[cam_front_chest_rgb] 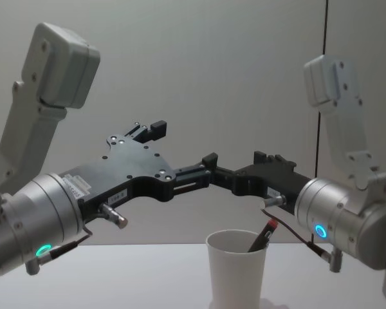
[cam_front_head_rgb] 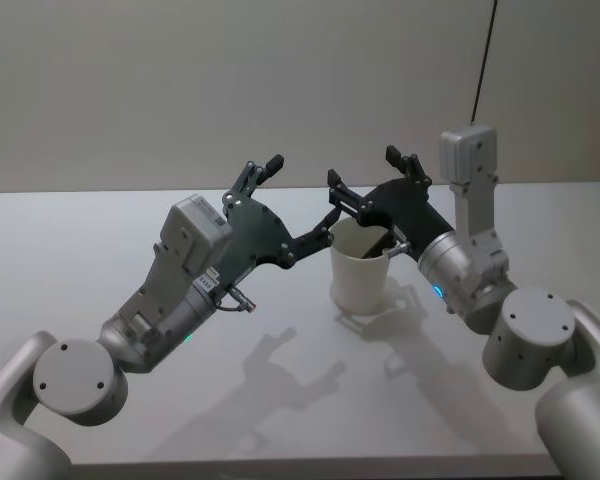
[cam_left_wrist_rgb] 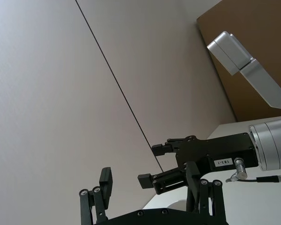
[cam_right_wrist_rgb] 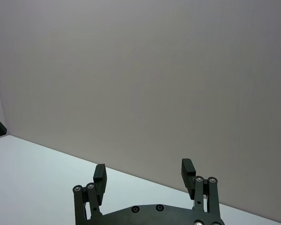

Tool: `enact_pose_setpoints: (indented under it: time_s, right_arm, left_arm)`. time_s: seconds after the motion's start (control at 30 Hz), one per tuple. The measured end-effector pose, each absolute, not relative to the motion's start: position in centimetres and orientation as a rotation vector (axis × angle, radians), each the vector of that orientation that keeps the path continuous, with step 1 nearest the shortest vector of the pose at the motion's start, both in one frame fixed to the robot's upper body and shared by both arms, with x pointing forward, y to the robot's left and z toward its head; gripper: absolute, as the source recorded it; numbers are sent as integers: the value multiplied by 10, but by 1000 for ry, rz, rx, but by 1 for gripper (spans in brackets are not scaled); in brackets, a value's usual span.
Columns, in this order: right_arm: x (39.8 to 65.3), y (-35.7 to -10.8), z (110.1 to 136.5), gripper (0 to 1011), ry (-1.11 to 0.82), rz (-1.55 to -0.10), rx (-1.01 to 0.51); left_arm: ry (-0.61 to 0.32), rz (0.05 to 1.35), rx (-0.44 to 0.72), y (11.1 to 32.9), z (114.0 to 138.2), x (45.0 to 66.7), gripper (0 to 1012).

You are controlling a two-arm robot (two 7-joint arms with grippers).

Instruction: Place the pen into the pen holder.

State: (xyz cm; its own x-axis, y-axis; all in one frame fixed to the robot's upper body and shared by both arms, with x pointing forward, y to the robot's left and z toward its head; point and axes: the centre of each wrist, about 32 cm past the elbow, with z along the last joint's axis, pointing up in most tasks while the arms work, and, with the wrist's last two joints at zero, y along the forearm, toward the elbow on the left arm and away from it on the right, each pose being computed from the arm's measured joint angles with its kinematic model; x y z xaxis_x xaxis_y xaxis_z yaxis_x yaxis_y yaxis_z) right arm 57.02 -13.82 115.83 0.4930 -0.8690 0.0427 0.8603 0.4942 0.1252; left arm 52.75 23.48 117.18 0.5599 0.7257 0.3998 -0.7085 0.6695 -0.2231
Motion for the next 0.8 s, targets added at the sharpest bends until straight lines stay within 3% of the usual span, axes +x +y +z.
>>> enact_pose_setpoints:
  time_s: [0.8]
  right_arm:
    - [571,-139,1158,1001,-99,-1050,94]
  left_arm:
    - [-489,845,-38,235,1172,528,1004]
